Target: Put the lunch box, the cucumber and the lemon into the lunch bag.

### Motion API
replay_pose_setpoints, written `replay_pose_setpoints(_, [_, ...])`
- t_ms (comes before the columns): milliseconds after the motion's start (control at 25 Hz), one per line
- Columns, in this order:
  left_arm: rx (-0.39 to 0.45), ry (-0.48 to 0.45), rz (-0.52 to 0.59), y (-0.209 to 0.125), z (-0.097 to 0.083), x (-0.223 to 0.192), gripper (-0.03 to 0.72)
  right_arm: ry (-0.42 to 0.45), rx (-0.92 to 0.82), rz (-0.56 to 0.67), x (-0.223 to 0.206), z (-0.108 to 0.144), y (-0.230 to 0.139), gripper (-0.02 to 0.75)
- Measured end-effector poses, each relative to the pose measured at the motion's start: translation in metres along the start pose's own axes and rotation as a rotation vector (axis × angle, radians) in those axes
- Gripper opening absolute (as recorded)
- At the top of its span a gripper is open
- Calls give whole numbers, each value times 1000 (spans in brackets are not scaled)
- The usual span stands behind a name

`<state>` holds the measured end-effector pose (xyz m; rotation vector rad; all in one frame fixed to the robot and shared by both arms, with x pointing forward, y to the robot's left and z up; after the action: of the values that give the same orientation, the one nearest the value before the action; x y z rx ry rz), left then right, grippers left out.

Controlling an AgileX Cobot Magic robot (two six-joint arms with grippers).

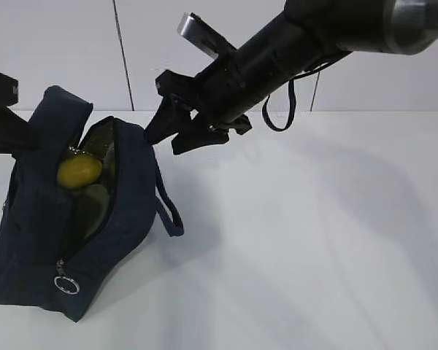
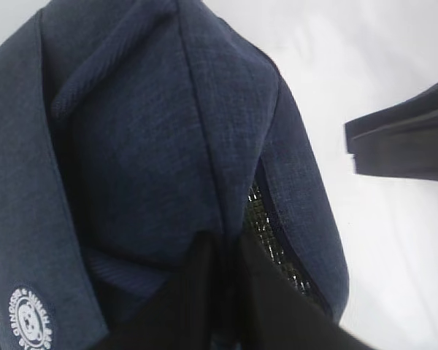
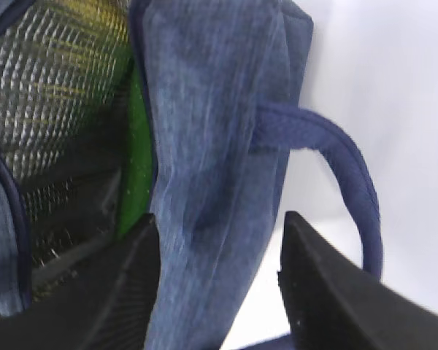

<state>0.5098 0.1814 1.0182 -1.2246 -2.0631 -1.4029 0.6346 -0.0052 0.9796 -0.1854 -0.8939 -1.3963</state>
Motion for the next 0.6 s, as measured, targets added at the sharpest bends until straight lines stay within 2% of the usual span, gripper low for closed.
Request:
replay_pose_setpoints(200, [1,-2,-2,0,0,0,29,39,-23,8,-18,-10,-1,421])
replay_pose_setpoints(440, [1,-2,-4,1,0,0,29,107,-57,-26,-28,-10,4,414])
replay_pose_setpoints(600, [1,-2,-4,1,0,0,29,123,-80,-21,-35,-15,2,324])
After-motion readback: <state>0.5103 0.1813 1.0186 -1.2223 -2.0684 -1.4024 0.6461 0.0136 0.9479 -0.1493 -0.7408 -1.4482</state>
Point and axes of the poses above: a point on each arm's last joint axis where the gripper is mounted, x pointing back along that axis away from the gripper, z along the wrist's bending axis when the last joint is at zero, y = z × x, the point moved 7 cm from there along -x, pointing out along that axis toward the gripper, and after that the axes turned 2 degrees about -x, right-handed, at the moved point
